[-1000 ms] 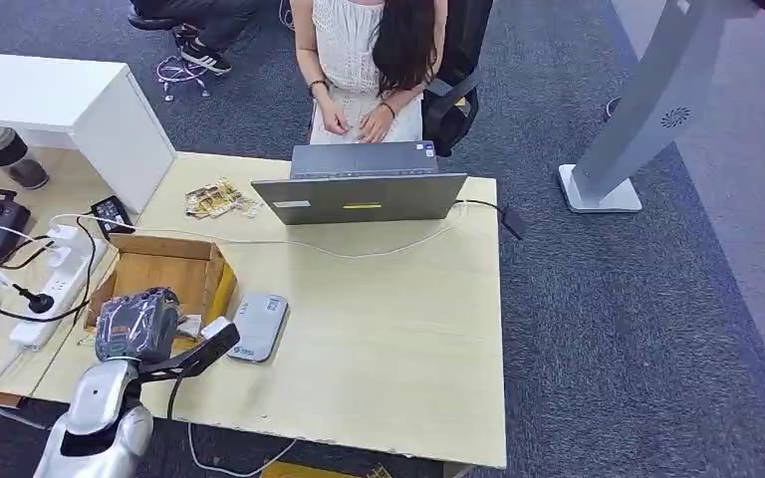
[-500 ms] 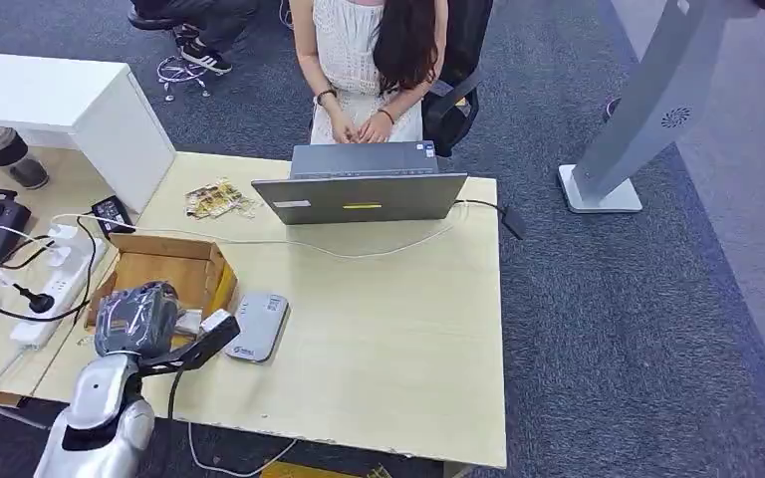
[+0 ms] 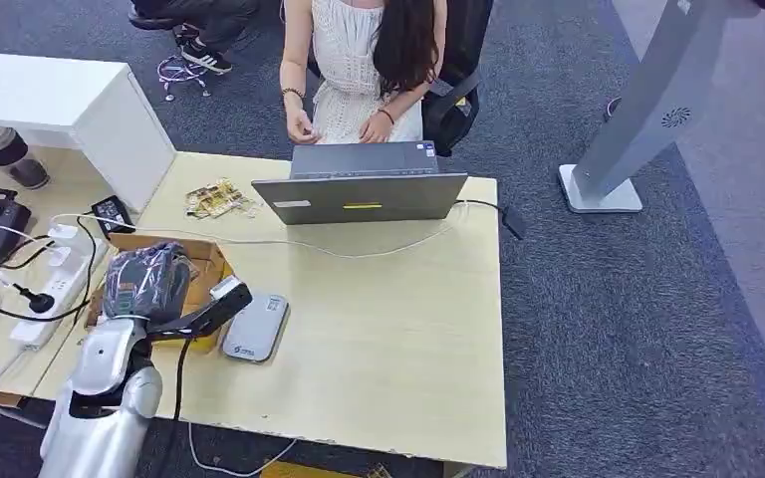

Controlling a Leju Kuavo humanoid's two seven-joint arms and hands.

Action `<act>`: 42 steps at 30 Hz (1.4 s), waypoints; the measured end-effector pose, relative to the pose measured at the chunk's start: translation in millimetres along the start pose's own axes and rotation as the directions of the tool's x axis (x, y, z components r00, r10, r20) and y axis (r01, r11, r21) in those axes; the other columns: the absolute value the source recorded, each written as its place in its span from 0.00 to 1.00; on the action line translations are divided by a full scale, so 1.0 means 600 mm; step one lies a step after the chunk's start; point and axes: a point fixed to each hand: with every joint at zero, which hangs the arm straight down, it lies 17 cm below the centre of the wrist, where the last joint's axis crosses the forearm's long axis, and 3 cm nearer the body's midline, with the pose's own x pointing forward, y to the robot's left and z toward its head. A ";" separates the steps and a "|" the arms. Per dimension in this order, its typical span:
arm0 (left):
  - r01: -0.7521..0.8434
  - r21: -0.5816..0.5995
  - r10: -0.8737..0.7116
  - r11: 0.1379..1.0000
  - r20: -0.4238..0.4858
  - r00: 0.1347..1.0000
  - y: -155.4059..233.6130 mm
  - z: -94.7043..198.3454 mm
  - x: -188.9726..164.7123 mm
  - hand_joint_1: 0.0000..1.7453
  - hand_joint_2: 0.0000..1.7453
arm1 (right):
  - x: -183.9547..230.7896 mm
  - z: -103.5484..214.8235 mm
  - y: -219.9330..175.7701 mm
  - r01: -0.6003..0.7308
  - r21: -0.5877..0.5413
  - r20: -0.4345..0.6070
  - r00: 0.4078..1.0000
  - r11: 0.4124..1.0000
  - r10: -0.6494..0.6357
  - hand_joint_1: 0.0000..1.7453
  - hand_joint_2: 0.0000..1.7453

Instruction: Pass the card to the sensor for recognition and then transmit it.

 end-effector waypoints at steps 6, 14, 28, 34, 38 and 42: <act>-0.013 0.036 0.012 0.999 0.037 0.999 0.031 -0.015 0.029 1.00 1.00 | -0.001 0.000 -0.002 0.003 -0.003 -0.001 1.000 1.000 -0.003 0.00 1.00; -0.028 0.102 0.021 0.994 0.068 0.997 0.093 -0.064 0.059 1.00 1.00 | -0.001 0.000 -0.002 -0.002 -0.003 0.000 1.000 1.000 0.002 0.00 1.00; 0.053 0.150 -0.049 0.987 -0.028 0.998 0.167 -0.197 0.051 1.00 1.00 | 0.000 -0.004 0.007 -0.071 0.024 -0.024 0.997 0.997 0.072 0.00 1.00; 0.085 0.137 -0.078 0.987 -0.058 0.995 0.169 -0.234 0.043 1.00 1.00 | 0.003 -0.006 0.010 -0.084 0.031 -0.029 0.996 0.996 0.085 0.00 1.00; 0.088 0.128 -0.080 0.988 -0.062 0.995 0.166 -0.243 0.042 1.00 1.00 | 0.005 -0.007 0.013 -0.100 0.038 -0.029 0.994 0.994 0.101 0.00 1.00; 0.089 0.118 -0.082 0.989 -0.063 0.995 0.161 -0.245 0.041 1.00 1.00 | 0.005 -0.007 0.014 -0.102 0.039 -0.028 0.994 0.994 0.103 0.00 1.00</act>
